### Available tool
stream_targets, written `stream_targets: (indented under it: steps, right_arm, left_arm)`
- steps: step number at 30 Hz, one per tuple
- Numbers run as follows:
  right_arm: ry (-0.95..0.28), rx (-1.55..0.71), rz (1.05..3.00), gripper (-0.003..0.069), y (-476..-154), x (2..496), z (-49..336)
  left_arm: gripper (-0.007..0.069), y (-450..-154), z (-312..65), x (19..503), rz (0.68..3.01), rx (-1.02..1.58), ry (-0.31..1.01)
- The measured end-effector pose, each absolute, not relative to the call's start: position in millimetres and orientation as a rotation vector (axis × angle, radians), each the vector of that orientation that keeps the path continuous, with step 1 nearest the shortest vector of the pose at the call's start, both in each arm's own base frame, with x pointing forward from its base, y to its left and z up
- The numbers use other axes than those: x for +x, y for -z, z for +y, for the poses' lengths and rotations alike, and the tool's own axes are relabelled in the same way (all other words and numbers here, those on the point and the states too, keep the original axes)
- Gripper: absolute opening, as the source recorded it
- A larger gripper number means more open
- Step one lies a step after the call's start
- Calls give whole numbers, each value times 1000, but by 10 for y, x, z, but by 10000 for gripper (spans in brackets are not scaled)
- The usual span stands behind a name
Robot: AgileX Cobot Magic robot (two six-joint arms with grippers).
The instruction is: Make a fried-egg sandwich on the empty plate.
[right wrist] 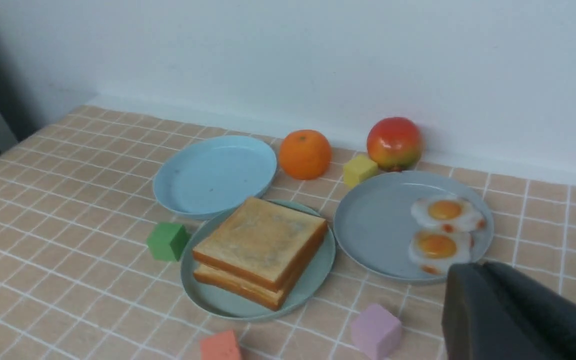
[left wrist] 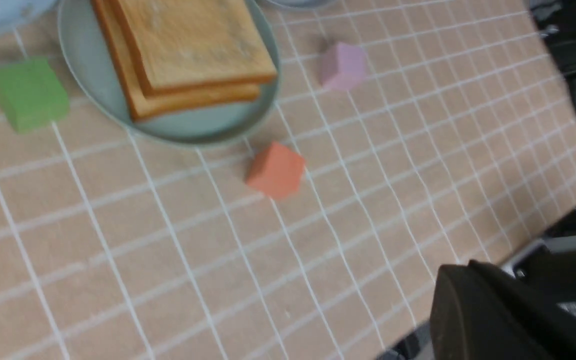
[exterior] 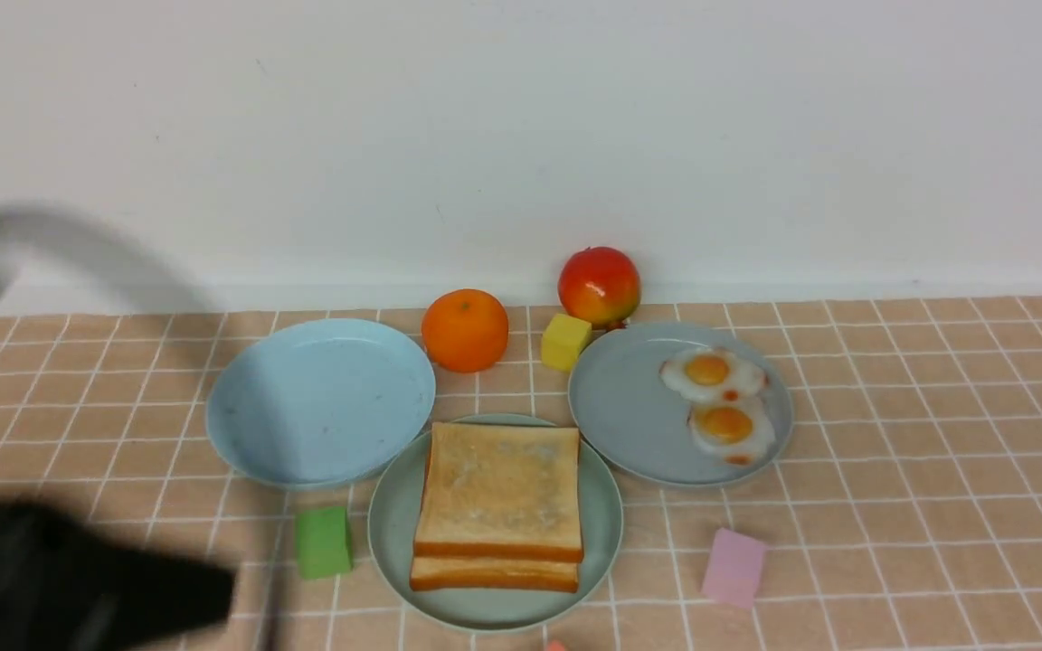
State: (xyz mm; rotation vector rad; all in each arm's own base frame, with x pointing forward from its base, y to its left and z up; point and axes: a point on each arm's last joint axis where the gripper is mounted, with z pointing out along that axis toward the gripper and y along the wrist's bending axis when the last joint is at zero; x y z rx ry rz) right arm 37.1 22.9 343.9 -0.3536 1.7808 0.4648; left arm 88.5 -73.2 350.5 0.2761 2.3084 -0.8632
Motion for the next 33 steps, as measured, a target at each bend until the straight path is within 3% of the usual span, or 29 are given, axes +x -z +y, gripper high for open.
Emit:
stream_targets:
  steps: [10, 26, 27, 28, 31, 33]
  right_arm:
    - [-408, -350, 1679, 47, -3038, 115, 49]
    - [-401, -355, 1700, 68, -2946, 133, 57]
    - [-401, -355, 1700, 71, -2946, 133, 57]
    - [-401, -355, 1700, 71, -2946, 133, 57]
    - [-400, -355, 1700, 76, -2946, 133, 57]
    - [-400, -355, 1700, 78, -2946, 133, 57]
  left_arm:
    - [-13, -3390, -552, 271, 2162, 261, 935]
    - [-13, -3393, -528, 237, 2136, 270, 913]
    - [-13, -3393, -480, 272, 2090, 298, 805]
    - [-13, -3390, -472, 277, 2086, 297, 790]
    - [-13, -3377, -283, 245, 1959, 368, 477]
    - [-13, -3369, -227, 226, 1907, 380, 394]
